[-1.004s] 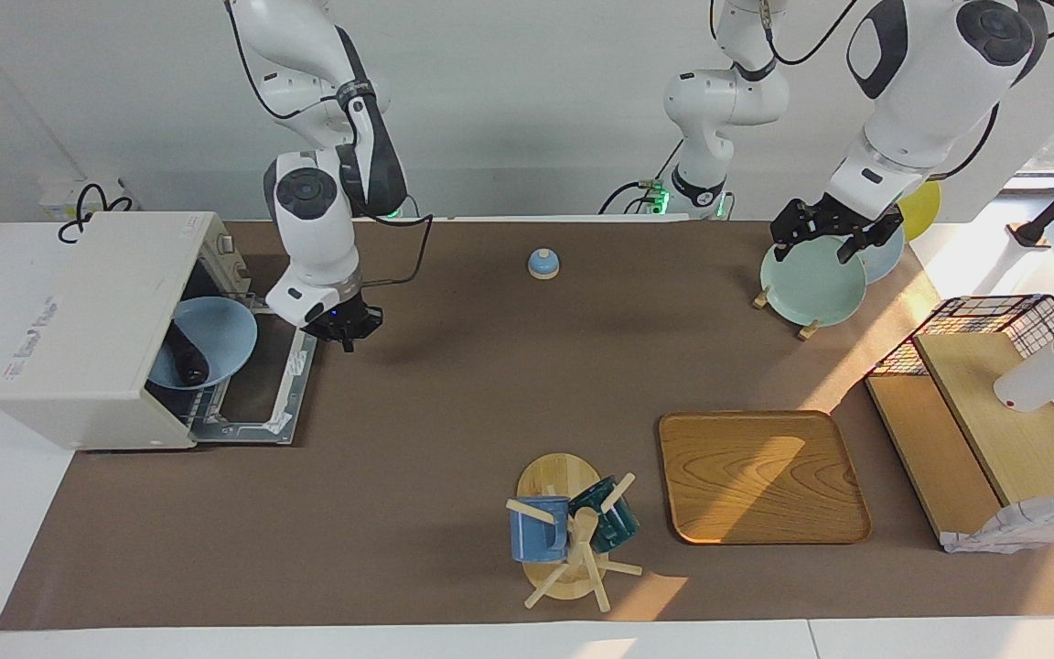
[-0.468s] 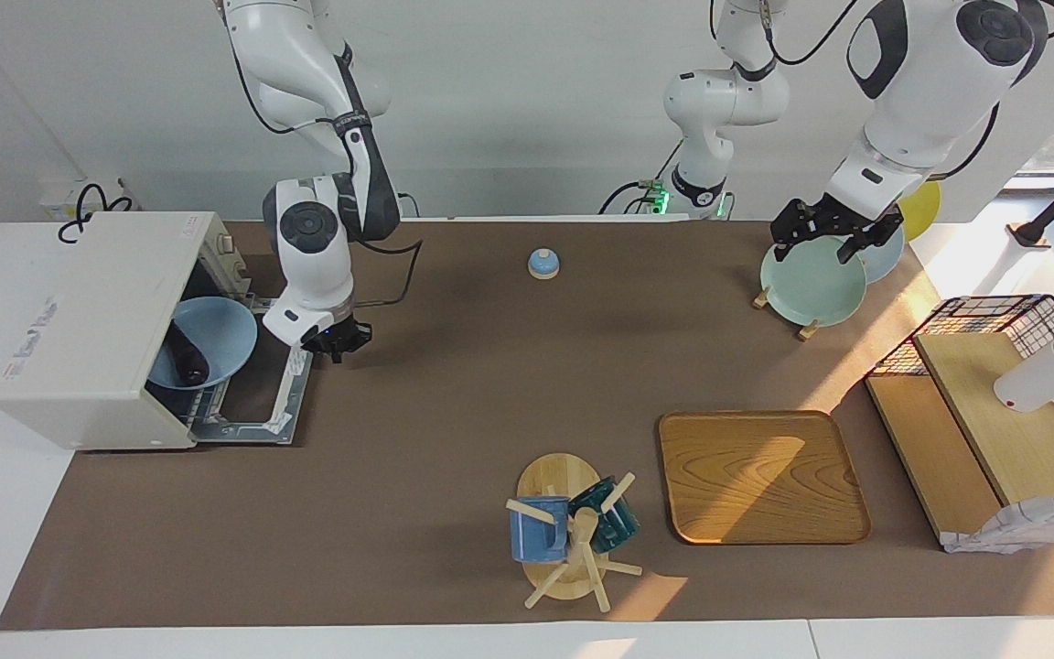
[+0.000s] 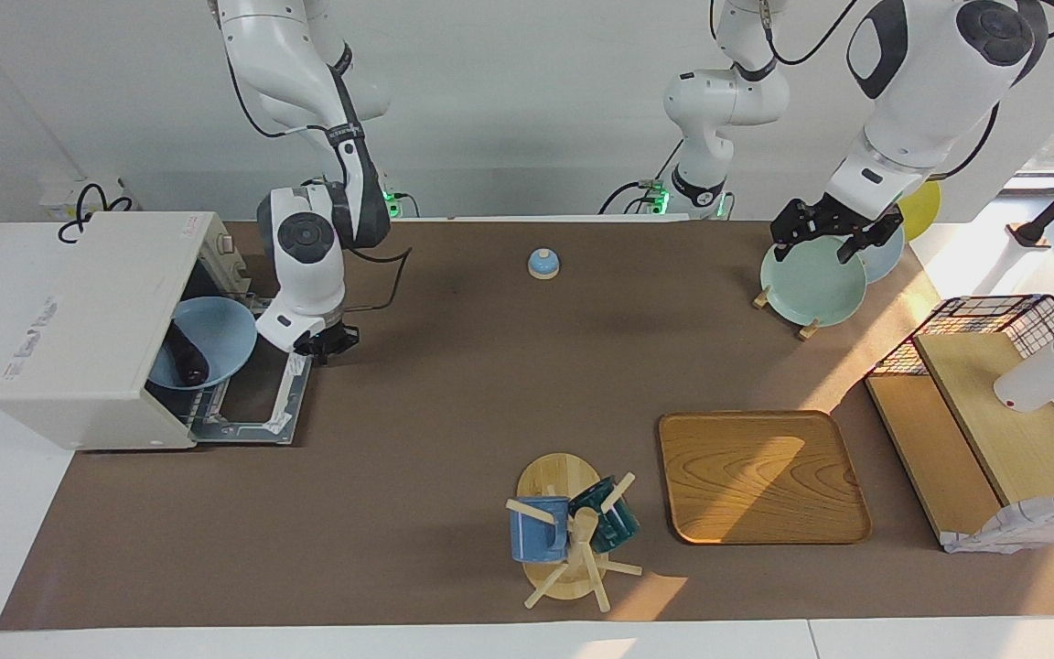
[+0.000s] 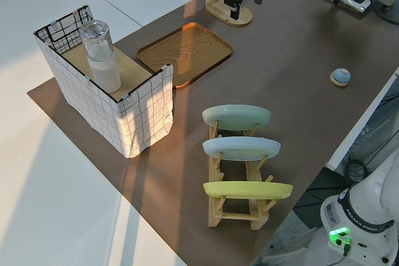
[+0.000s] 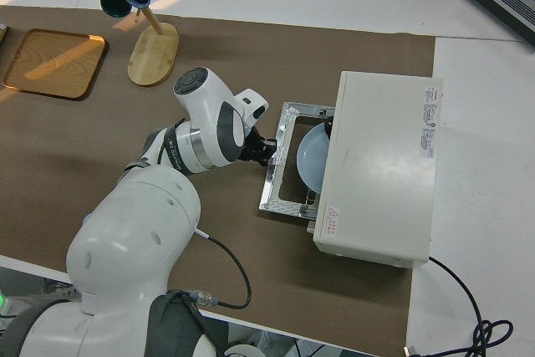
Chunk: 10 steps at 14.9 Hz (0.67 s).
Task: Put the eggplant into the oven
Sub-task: 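Push the oven door shut with the right gripper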
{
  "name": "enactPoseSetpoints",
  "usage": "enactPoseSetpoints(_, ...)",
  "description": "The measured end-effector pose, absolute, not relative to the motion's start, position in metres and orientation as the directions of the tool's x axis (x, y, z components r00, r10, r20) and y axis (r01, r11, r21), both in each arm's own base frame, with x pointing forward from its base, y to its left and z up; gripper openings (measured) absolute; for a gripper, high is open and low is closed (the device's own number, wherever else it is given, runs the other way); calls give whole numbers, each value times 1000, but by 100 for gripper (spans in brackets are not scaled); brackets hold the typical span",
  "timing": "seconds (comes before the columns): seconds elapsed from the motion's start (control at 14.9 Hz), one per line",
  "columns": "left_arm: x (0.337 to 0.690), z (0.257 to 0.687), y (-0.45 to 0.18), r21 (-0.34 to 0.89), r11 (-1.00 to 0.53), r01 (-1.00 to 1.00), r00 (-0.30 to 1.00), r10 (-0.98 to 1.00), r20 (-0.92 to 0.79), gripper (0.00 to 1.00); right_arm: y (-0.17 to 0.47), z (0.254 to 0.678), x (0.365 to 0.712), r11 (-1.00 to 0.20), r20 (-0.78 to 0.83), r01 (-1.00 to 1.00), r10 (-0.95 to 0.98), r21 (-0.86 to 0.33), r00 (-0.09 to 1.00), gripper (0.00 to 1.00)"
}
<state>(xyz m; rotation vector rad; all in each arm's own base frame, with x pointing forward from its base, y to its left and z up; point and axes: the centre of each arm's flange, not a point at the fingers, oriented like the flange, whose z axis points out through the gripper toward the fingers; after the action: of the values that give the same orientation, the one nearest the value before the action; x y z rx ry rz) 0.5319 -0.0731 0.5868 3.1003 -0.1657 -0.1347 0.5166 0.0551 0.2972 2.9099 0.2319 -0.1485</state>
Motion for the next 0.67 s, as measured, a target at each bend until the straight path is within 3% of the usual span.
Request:
enactPoseSetpoints(0.47, 532, 587, -73, 39, -994, -105, 991, -108, -85, 100, 66, 294, 513, -902, -140, 308, 278, 303, 950, 1)
enactPoseSetpoints(0.67, 532, 587, -73, 39, -994, -105, 991, -108, -85, 100, 72, 312, 519, -867, -196, 382, 334, 321, 922, 1)
